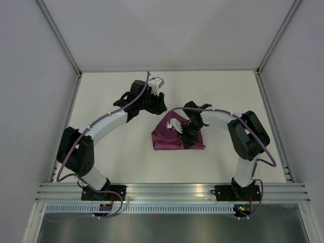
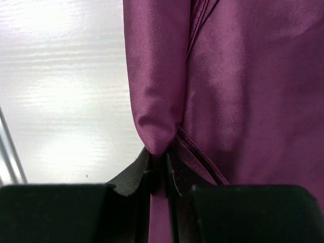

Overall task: Fold the napkin, place the utensils inside, and roll it up
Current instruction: Roll the napkin at the center of the board.

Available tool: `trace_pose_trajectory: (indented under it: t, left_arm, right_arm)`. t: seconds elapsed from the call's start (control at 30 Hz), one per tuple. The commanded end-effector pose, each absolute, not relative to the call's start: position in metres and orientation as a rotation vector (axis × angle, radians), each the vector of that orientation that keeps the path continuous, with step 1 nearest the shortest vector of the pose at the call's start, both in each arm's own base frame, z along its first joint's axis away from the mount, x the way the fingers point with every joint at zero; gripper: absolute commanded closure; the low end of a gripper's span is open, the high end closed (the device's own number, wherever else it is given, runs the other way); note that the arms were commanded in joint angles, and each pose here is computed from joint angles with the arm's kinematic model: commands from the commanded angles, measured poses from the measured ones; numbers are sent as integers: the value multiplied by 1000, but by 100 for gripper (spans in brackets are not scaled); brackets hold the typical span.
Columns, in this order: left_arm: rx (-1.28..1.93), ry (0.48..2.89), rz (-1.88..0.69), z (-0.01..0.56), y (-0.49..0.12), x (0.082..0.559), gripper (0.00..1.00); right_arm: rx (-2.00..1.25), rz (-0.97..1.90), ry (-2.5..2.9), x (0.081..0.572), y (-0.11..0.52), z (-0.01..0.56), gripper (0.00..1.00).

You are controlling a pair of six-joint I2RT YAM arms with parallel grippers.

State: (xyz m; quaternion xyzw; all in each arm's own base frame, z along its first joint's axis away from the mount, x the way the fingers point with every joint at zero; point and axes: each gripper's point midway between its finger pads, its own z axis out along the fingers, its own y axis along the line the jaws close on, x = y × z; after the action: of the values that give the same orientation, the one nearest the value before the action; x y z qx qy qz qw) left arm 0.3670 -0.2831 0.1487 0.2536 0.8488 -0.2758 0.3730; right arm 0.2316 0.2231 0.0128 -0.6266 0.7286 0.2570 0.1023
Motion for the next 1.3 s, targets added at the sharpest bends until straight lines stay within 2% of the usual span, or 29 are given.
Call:
trace_pose_trajectory:
  t: [0.0, 0.17, 0.23, 0.33, 0.57, 0.77, 0.93, 1.27]
  left_arm:
    - [483, 2022, -583, 203, -258, 374, 51]
    - [438, 1911, -530, 222, -233, 353, 51]
    - [440, 1818, -528, 244, -229, 345, 51]
    - [511, 1758, -510, 245, -234, 325, 50]
    - [855, 1707, -346, 202, -290, 265, 48]
    - [1090, 1729, -278, 148, -327, 235, 45]
    - [1276, 1746, -183, 95, -352, 224, 44]
    - [1349, 1674, -146, 69, -377, 231, 41]
  right_arm:
    - [-1971, 941, 2341, 202, 191, 3, 89]
    - [-1937, 1104, 2438, 218, 198, -3, 89]
    - [-1938, 1145, 2450, 225, 201, -9, 89]
    - [-1926, 1189, 2484, 232, 203, -16, 89]
    - [-1893, 1204, 2548, 249, 206, -27, 88]
    - [-1830, 1228, 2618, 258, 207, -36, 87]
    - [-1796, 1246, 2653, 262, 207, -40, 87]
    - [-1765, 1278, 2679, 264, 208, -41, 87]
